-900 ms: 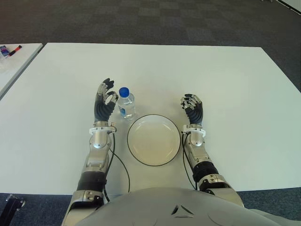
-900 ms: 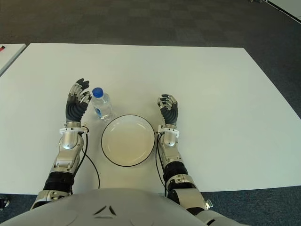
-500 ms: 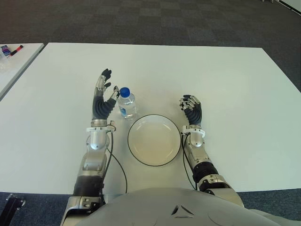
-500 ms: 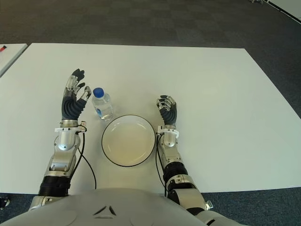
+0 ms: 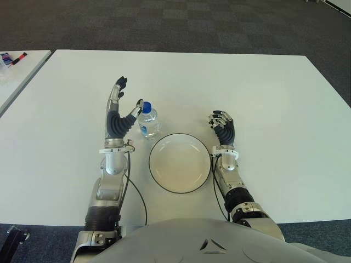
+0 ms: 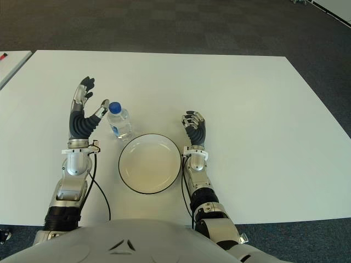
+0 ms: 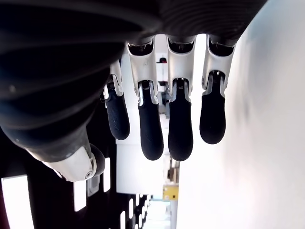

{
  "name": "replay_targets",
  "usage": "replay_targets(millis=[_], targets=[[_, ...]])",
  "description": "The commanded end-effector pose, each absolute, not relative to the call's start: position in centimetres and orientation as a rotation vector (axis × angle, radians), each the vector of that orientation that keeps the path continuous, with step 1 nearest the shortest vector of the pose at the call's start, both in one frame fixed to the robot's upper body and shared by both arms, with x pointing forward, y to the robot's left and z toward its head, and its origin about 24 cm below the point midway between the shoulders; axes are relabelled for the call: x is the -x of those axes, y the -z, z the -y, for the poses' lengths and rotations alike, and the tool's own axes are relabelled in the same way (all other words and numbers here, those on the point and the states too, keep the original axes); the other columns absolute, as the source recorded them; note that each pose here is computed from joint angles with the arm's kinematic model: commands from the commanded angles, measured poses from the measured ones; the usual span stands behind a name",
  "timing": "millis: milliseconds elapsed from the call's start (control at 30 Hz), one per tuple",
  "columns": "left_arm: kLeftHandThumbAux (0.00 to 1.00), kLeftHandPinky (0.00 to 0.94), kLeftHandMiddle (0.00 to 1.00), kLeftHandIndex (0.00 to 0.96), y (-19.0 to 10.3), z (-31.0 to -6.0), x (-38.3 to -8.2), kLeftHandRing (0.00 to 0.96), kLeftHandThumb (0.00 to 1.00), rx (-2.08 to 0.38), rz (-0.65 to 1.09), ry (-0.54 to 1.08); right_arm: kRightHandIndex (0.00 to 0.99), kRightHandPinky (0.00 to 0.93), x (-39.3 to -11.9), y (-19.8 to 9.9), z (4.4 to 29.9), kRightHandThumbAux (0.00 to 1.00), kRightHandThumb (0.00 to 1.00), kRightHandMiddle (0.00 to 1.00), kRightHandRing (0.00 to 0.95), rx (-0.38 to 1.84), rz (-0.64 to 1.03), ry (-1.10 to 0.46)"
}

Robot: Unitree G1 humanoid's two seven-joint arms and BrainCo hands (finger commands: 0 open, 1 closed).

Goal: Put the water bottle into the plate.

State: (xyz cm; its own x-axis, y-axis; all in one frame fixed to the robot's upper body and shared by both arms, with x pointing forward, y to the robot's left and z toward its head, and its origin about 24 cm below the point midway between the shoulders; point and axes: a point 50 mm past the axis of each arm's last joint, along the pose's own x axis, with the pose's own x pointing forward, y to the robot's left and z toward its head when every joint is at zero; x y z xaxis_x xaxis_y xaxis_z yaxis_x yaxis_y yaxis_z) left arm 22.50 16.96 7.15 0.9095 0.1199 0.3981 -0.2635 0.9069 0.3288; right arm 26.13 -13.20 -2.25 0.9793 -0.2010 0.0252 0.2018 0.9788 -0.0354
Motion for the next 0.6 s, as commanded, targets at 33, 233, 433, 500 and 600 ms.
replay_targets(millis=[33, 233, 433, 500, 600], targets=[[0.615, 0.111, 0.127, 0.071, -7.07, -16.82, -22.22, 0.119, 0.407, -0.395, 0.375, -0.205, 0.353, 0.544, -26.01, 2.73, 12.71, 0.67, 0.941, 0.489, 0.522, 0.031, -0.017, 0.196], [0.624, 0.122, 0.123, 0.067, -7.36, -16.56, -22.33, 0.117, 0.397, -0.392, 0.398, -0.178, 0.354, 0.542, -26.04, 2.75, 12.68, 0.67, 0.941, 0.489, 0.522, 0.027, -0.017, 0.197], [0.627, 0.156, 0.119, 0.06, -7.38, -16.17, -22.76, 0.124, 0.391, -0.388, 0.415, -0.134, 0.353, 0.545, -26.02, 2.8, 12.61, 0.67, 0.941, 0.488, 0.523, 0.027, -0.024, 0.197], [0.626, 0.165, 0.117, 0.058, -7.35, -16.09, -22.86, 0.125, 0.393, -0.384, 0.418, -0.124, 0.353, 0.548, -26.02, 2.81, 12.59, 0.67, 0.942, 0.488, 0.524, 0.028, -0.026, 0.198], [0.624, 0.168, 0.114, 0.056, -7.23, -15.84, -23.19, 0.125, 0.399, -0.374, 0.418, -0.101, 0.353, 0.554, -26.0, 2.83, 12.53, 0.67, 0.942, 0.487, 0.526, 0.029, -0.027, 0.199]])
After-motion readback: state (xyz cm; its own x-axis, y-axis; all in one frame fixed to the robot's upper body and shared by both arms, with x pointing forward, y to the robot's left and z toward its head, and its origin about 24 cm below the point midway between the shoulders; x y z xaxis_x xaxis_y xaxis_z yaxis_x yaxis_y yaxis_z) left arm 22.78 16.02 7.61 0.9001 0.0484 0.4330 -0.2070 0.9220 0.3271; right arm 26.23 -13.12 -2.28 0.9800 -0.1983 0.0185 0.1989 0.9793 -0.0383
